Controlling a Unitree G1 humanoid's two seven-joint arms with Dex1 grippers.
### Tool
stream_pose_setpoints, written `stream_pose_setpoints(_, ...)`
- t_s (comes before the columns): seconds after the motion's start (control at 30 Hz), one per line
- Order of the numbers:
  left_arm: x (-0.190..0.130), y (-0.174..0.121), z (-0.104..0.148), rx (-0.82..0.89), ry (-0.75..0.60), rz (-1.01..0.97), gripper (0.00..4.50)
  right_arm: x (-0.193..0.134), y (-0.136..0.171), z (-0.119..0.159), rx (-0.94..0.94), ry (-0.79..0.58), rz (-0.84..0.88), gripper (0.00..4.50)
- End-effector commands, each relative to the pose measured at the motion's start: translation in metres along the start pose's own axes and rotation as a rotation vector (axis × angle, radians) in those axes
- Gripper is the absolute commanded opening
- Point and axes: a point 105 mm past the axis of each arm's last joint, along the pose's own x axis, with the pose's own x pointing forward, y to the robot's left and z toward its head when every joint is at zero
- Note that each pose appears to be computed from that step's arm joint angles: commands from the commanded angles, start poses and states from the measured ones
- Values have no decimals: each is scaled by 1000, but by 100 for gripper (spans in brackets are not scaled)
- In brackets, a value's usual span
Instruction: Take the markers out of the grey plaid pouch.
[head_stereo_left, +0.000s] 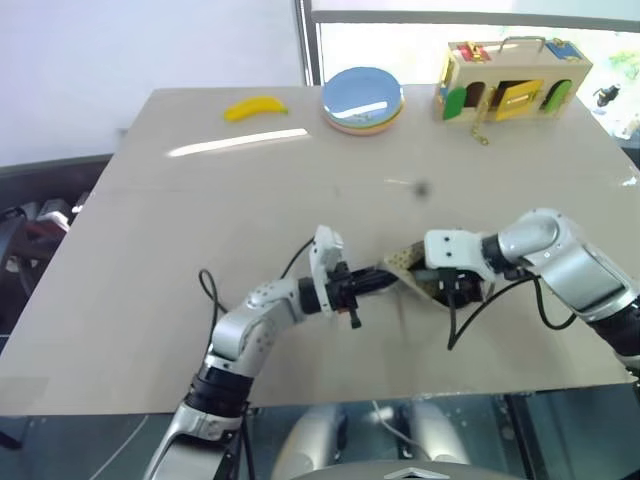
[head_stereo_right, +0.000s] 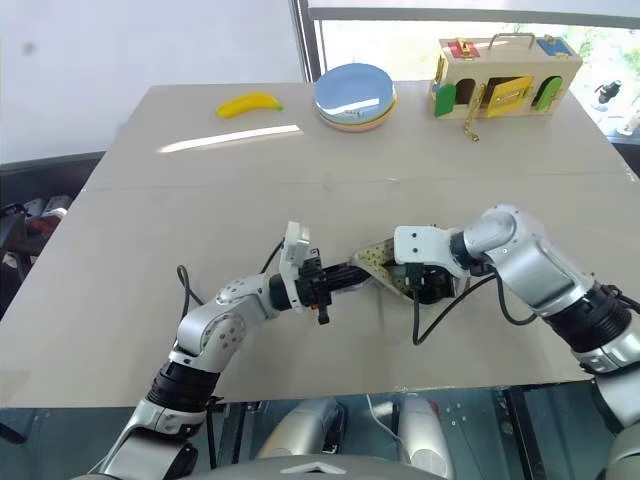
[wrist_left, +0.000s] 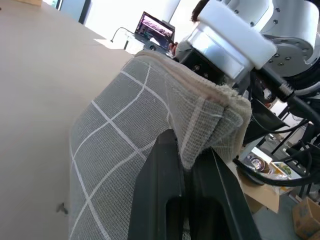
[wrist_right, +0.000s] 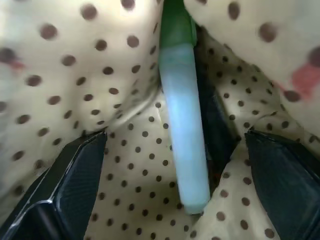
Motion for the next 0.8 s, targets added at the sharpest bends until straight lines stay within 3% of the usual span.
stream_pose_setpoints(0.03,-2,-2,11,43,-53,-6,0,3,-6,-23,-13,81,-16,296)
stream_pose_setpoints(0.17,-3,-1,8,46,-54,3,0,-1,-4,-18,-23,46,-20,131)
stream_pose_setpoints(0.2,-3,-1,8,47,-55,5,0,-2,-4,-15,-24,33,-25,69)
stream_pose_setpoints(0.23,-2,-2,7,48,-56,5,0,-5,-5,-13,-30,24,-33,69)
stream_pose_setpoints(0.27,-2,-2,7,51,-57,6,0,-7,-5,-11,-36,15,-40,40)
stream_pose_setpoints(0.63,1,-3,9,219,-31,17,0,-43,-16,28,-85,-93,-171,39)
stream_pose_setpoints(0.8,3,-5,11,300,-26,13,0,-44,-26,29,-58,-85,-268,39)
